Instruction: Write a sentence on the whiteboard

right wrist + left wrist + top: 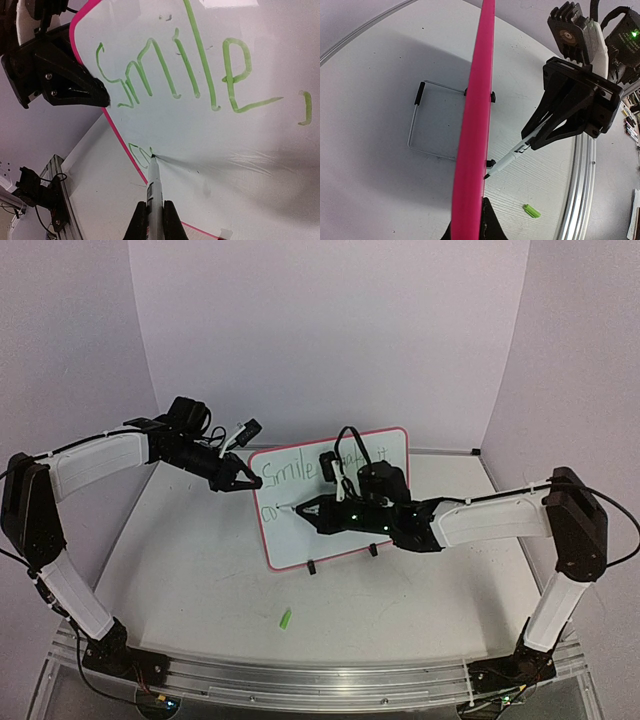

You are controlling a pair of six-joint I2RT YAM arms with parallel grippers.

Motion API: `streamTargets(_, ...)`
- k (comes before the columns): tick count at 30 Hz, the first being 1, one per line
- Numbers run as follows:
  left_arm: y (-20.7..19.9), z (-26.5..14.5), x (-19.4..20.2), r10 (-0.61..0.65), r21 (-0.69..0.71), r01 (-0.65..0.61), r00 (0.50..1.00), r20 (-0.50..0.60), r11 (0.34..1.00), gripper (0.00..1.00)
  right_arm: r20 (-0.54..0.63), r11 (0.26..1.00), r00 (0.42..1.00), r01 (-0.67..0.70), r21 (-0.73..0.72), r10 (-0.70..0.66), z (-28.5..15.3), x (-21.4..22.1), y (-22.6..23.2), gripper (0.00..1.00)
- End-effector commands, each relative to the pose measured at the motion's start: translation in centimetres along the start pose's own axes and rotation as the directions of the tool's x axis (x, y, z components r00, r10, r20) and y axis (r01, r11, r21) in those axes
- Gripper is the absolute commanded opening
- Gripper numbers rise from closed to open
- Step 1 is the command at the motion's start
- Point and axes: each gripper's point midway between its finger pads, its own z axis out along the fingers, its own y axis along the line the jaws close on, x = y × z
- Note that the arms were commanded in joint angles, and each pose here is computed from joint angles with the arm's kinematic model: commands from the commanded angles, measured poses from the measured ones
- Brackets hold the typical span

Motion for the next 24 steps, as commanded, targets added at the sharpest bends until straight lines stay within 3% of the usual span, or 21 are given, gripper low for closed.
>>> streamTargets(1,2.1,-0.5,-0.1,0.082,-0.126,-0.085,0.996,-0.031,0.988,0.00,0.002,0.999,1.000,-0.012,0.038,0.011,-0.1,0.2,-0.8,0.00)
streamTargets(24,2.0,-0.5,-0.1,0.084,-0.126,-0.087,0.996,-0.030,0.988,0.00,-0.003,0.997,1.000,-0.010,0.074,0.010,-0.4,-0.1,-1.1,0.00)
